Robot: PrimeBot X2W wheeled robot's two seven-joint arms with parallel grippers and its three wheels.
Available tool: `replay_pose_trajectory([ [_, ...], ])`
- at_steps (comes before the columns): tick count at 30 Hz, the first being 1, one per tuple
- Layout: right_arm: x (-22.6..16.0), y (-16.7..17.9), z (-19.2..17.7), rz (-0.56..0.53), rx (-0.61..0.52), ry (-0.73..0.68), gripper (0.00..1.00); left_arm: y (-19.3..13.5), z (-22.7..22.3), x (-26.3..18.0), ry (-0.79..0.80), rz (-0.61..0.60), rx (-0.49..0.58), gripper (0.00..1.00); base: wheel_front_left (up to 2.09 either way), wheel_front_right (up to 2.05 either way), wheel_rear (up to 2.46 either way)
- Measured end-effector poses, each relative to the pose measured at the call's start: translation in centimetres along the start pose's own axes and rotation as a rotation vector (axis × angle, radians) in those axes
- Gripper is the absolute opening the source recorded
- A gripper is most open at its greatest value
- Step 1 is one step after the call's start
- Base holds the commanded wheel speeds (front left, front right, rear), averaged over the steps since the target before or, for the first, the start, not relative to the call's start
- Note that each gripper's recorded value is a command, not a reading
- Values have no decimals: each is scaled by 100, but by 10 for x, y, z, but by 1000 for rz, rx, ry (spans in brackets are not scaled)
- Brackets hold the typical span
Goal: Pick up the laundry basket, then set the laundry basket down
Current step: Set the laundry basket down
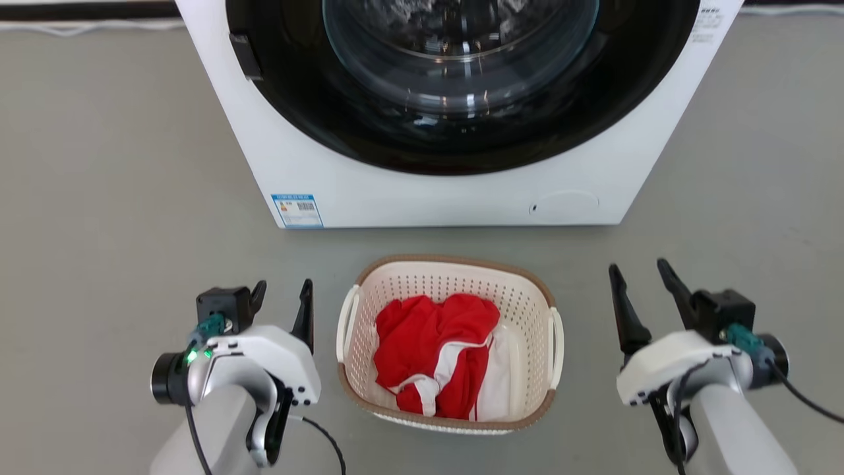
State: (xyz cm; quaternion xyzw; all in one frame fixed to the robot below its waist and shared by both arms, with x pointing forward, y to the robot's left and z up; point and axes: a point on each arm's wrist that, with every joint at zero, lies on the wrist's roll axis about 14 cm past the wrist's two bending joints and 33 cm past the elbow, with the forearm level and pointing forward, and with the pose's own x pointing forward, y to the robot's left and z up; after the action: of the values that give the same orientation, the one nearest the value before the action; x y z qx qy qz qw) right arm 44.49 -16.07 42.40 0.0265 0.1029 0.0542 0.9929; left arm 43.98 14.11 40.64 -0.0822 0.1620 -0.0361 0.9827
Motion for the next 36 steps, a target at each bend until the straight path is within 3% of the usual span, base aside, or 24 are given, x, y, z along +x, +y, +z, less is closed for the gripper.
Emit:
replay_pose_trajectory([
  [20,-65,-5,16,-28,-44,-89,100,29,9,-74,-132,70,12,100,0,0,0],
  [36,-90,-14,15,-61,-48,-109,100,35,20,-96,-214,96,-25,100,0,0,0],
])
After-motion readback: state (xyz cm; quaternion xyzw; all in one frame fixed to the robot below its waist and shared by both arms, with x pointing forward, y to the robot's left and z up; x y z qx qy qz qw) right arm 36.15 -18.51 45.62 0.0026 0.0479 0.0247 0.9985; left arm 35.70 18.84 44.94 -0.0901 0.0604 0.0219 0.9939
